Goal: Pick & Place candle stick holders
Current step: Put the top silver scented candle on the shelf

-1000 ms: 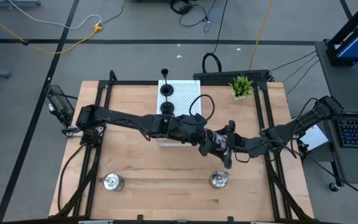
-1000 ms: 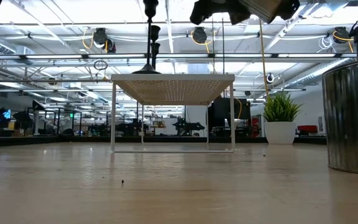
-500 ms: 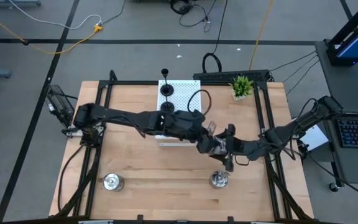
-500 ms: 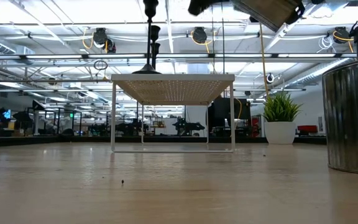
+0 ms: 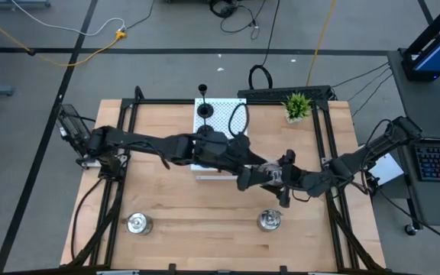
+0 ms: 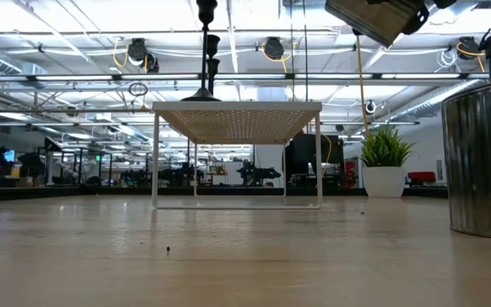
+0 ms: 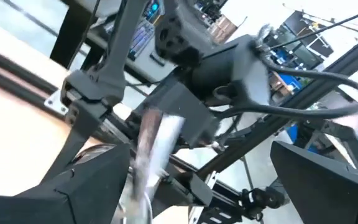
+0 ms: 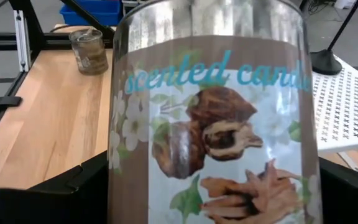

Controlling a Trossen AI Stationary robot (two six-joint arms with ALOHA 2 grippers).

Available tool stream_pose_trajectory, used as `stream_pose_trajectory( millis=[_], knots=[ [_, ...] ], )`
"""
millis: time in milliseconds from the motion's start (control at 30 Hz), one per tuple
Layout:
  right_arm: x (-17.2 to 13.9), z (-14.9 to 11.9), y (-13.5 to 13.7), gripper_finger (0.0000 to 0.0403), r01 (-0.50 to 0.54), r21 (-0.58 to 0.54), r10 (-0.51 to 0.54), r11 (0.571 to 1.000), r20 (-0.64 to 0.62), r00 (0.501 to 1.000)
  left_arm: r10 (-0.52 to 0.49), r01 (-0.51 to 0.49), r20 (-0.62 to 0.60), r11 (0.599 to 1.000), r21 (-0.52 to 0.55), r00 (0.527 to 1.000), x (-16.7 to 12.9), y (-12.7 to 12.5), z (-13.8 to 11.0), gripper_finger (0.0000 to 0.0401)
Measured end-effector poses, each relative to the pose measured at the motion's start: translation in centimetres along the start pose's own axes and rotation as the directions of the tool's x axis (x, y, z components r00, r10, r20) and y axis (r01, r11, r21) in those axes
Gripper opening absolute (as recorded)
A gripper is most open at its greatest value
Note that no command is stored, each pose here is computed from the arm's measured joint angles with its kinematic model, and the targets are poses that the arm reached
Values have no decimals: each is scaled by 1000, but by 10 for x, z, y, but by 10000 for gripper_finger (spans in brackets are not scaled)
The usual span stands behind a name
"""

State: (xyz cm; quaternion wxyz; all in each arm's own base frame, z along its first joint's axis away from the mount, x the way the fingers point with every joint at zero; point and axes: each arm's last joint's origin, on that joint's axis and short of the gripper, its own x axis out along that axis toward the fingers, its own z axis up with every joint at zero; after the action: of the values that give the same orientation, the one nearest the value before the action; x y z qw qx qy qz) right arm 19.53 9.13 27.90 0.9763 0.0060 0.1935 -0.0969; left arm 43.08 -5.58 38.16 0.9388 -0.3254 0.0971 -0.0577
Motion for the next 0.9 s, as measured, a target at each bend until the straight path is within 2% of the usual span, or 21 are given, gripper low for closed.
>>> stream_pose_trajectory(
  millis=[267,633,733,900],
  knots=[
    [-3,3,-2,343,12,4,-12,1000,21,1000,1,-3,39,999,55,999,-21,-15,13,393],
    [-6,21,-17,343,123,-19,-118,992,149,982,-45,21,120,980,196,992,-73,-67,22,392],
    [3,29,-26,343,160,-34,-150,987,207,967,-4,-25,137,977,211,991,-89,-80,19,392],
    [21,33,-58,343,180,-17,-169,983,271,948,162,-196,173,959,206,972,-111,-95,7,392]
  ],
)
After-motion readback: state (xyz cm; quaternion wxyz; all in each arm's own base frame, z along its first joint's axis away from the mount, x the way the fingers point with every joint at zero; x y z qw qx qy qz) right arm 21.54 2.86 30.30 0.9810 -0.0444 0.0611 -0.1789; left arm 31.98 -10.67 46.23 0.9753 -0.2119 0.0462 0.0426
